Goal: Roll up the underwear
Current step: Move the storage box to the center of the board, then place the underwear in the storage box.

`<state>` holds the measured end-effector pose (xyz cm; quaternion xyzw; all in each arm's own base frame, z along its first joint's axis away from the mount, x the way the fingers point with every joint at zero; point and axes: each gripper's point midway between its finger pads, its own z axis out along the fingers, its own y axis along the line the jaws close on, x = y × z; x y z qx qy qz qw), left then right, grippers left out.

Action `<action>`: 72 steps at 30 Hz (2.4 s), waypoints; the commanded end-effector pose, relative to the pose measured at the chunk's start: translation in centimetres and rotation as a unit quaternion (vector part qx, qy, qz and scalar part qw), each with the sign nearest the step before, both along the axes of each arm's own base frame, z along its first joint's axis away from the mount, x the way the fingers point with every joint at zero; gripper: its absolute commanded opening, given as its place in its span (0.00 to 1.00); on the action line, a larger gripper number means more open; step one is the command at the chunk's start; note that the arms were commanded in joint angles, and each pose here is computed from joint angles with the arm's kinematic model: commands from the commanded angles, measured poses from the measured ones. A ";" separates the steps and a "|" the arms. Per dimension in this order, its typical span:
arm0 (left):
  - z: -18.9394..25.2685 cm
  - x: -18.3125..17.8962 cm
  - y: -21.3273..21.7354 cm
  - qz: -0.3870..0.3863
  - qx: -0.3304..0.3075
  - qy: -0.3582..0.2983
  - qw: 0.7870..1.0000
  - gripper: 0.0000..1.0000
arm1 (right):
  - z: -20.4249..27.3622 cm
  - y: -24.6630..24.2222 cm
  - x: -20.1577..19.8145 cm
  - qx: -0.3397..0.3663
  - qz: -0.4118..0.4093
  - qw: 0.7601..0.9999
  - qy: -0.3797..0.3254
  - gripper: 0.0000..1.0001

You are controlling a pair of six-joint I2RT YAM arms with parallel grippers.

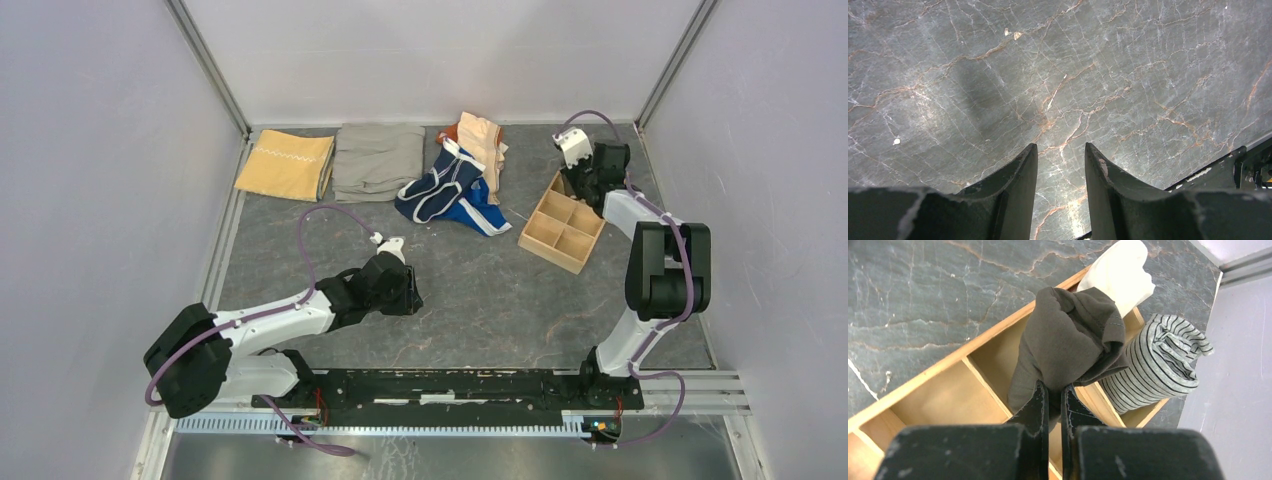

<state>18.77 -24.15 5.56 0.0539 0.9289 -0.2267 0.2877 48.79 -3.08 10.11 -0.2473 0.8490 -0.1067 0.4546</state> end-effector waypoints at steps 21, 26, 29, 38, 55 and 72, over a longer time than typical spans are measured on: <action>0.8 1.1 -0.4 -0.015 0.009 -0.027 0.999 0.45 | -6.3 -1.0 -0.5 0.088 0.133 0.981 0.110 0.00; 0.8 1.1 -0.6 -0.017 0.007 -0.026 1.000 0.45 | -7.5 -1.0 -2.1 0.105 0.132 0.977 0.128 0.00; 0.8 1.1 -0.6 -0.018 0.007 -0.023 1.000 0.44 | -7.9 -0.8 -2.9 0.114 0.131 0.976 0.131 0.00; 0.8 0.9 -0.8 -0.023 0.002 -0.020 1.000 0.44 | -8.1 -0.7 -4.0 0.135 0.109 0.976 0.134 0.00; 1.2 0.9 -0.7 -0.019 0.000 -0.021 1.000 0.43 | -6.4 -1.9 -3.3 0.132 0.049 0.985 0.102 0.43; 1.9 0.9 -0.4 -0.014 0.000 -0.026 1.000 0.43 | 2.5 -1.4 -1.7 0.143 0.061 0.988 0.017 0.77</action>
